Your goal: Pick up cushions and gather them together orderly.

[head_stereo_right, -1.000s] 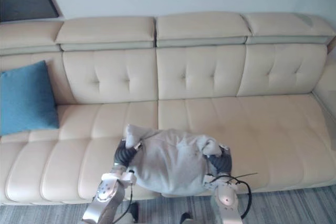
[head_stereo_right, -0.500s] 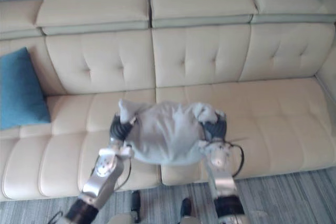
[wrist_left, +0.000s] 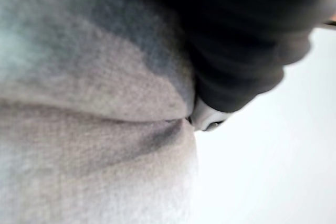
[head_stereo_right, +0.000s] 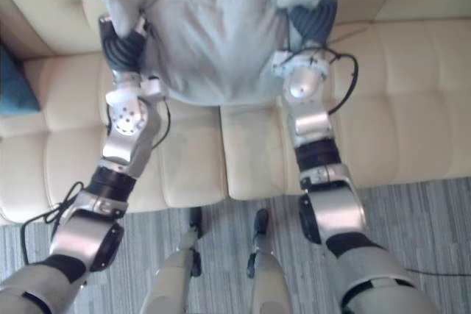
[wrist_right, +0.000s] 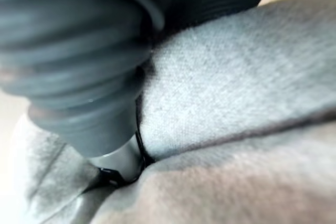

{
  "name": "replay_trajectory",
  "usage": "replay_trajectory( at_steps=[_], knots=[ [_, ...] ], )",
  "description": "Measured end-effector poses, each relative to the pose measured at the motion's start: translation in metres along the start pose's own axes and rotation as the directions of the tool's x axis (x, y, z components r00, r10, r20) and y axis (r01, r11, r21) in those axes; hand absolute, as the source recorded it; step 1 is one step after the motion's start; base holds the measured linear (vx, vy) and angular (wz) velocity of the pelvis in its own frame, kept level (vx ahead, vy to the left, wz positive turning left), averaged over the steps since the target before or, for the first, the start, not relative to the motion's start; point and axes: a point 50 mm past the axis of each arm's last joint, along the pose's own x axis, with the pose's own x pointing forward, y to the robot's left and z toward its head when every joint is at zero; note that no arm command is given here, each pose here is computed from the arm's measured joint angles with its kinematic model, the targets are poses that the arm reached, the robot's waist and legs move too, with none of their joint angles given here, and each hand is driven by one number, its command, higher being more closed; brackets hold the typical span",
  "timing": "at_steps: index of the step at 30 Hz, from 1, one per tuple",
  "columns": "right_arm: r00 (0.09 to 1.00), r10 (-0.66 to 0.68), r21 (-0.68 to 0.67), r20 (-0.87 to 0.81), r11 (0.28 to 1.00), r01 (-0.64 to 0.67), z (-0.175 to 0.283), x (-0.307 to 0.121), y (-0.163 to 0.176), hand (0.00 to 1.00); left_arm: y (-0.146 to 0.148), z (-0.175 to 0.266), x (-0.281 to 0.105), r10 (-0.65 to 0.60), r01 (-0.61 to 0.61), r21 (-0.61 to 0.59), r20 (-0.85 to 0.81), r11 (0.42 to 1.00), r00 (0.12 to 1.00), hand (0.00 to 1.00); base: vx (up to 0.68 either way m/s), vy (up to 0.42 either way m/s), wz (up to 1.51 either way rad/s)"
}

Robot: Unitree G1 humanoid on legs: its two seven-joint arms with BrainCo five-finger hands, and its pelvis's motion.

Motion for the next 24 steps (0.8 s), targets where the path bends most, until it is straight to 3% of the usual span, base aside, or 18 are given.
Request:
replay_trajectory(
  at_steps=[7,8,14,18,24],
  knots=[
    [1.000,-0.031,0.052,0.003,0.998,0.031,0.017,0.018,-0.002,1.00,-0.011,0.015,0.016,-0.006,0.006,-0.015,0.042,1.000,0.999,1.00,0.04,0.001,0.04],
    [0.999,-0.033,0.059,0.002,0.998,0.033,0.019,0.021,-0.001,0.00,-0.012,0.017,0.017,-0.004,0.005,-0.018,0.047,1.000,0.999,0.00,0.04,-0.004,0.00],
    [0.997,-0.071,0.094,-0.020,0.993,0.073,0.027,0.033,-0.004,0.00,-0.009,0.018,0.030,0.026,-0.027,0.005,0.036,1.000,0.999,0.00,0.02,-0.003,0.00],
    [0.995,-0.100,0.155,-0.022,0.983,0.102,0.050,0.051,-0.006,0.00,-0.008,0.043,0.060,0.028,-0.037,0.088,0.096,0.995,0.995,0.00,-0.01,-0.003,0.02],
    [0.984,-0.173,0.261,-0.050,0.948,0.180,0.065,0.068,-0.035,0.00,0.007,0.072,0.085,0.036,-0.058,0.139,0.157,0.989,0.987,0.00,-0.01,-0.005,0.07]
  ],
)
